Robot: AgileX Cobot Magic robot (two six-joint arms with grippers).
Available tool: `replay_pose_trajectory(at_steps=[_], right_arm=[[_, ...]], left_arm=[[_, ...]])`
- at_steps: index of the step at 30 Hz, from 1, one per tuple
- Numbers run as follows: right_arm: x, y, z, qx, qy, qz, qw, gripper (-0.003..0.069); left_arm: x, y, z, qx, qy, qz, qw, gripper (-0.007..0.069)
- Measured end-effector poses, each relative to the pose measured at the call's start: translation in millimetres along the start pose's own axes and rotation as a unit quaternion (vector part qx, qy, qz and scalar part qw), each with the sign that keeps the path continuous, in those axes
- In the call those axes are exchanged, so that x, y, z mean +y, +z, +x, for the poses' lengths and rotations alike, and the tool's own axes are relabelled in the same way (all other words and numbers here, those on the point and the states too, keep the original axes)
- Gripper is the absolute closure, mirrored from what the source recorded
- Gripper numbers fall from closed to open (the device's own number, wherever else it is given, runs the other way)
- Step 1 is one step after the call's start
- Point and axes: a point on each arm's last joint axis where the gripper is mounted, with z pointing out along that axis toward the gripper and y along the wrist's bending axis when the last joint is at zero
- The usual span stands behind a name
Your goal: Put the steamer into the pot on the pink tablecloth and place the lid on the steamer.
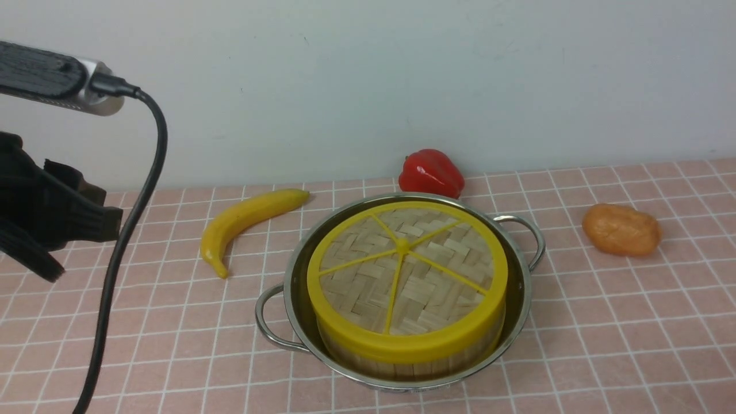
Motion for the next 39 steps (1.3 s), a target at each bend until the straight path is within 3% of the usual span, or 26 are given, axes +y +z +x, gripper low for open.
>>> replay_pose_trajectory(at_steps=[15,20,24,27,34,39], right_arm=[[0.0,0.0,0.1,0.001,0.0,0.0,1.0,0.0419],[0.0,0.0,0.1,0.001,0.0,0.0,1.0,0.0419],[0.0,0.0,0.1,0.0,0.0,0.0,1.0,0.0419],[0.0,0.0,0.1,0.0,0.001,0.0,1.0,0.0419],[0.0,0.0,0.1,0.0,0.008,-0.001,1.0,0.0419],[0.0,0.0,0.1,0.0,0.009,0.0,1.0,0.0419]], left_arm=[[3.2,-6.3,1.8,-0.015,0.004,-0.011,1.0,0.0382],[2.0,-35.1,21.5,-0.14,0.016,-0.025,0.99,0.0382],[-7.4,-59.6,79.8,-0.286,0.014,-0.032,0.958,0.0382],[-14.8,-51.9,121.2,-0.325,-0.015,-0.027,0.945,0.0382],[-26.1,-6.7,198.4,-0.29,-0.086,-0.039,0.952,0.0382],[-29.7,7.8,224.6,-0.269,-0.111,-0.048,0.955,0.0382]])
